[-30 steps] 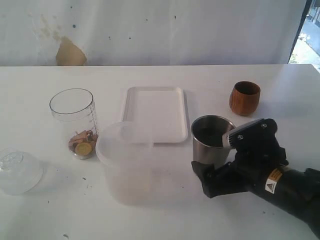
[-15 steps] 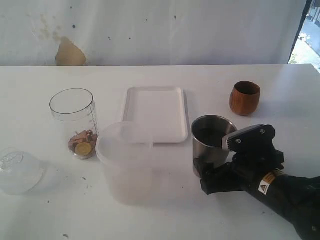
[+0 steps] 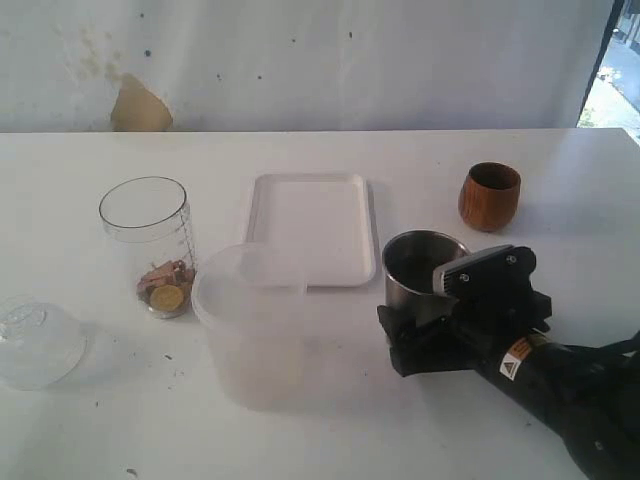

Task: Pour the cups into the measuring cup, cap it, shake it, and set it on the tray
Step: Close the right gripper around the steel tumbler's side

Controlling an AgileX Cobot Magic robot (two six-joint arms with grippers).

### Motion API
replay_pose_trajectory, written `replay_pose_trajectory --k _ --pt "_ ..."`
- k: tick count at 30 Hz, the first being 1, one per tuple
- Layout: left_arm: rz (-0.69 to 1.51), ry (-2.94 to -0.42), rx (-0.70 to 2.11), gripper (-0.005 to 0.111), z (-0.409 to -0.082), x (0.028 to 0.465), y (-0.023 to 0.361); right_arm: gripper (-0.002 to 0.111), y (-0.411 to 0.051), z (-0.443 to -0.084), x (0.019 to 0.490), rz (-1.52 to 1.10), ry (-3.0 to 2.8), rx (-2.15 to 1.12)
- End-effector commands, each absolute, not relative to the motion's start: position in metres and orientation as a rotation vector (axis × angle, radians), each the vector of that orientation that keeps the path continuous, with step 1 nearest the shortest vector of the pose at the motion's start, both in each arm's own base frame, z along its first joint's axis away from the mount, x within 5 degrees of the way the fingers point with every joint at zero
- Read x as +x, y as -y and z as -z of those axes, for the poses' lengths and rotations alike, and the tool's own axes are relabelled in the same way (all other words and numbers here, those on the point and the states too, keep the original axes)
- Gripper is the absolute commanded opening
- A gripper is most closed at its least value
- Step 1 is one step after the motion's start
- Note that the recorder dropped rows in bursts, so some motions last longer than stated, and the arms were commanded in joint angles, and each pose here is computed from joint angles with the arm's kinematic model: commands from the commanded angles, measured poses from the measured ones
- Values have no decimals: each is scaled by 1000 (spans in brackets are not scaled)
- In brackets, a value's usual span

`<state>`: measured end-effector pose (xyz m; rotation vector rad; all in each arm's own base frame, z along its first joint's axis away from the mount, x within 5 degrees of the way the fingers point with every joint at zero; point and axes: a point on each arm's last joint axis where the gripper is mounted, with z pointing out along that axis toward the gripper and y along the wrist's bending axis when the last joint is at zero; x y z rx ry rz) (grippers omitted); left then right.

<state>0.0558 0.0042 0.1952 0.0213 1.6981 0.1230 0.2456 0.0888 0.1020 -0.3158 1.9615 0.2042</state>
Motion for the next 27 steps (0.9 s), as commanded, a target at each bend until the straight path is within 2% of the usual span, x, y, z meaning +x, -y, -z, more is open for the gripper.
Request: replay_pose_trajectory --k 1,27 --pt "-114 -1687 20 1 -195 56 -4 105 -89 -106 250 -197 -1915 -310" --pt "-114 -1687 20 1 -195 56 -4 105 -92 -100 259 -198 -1899 -308"
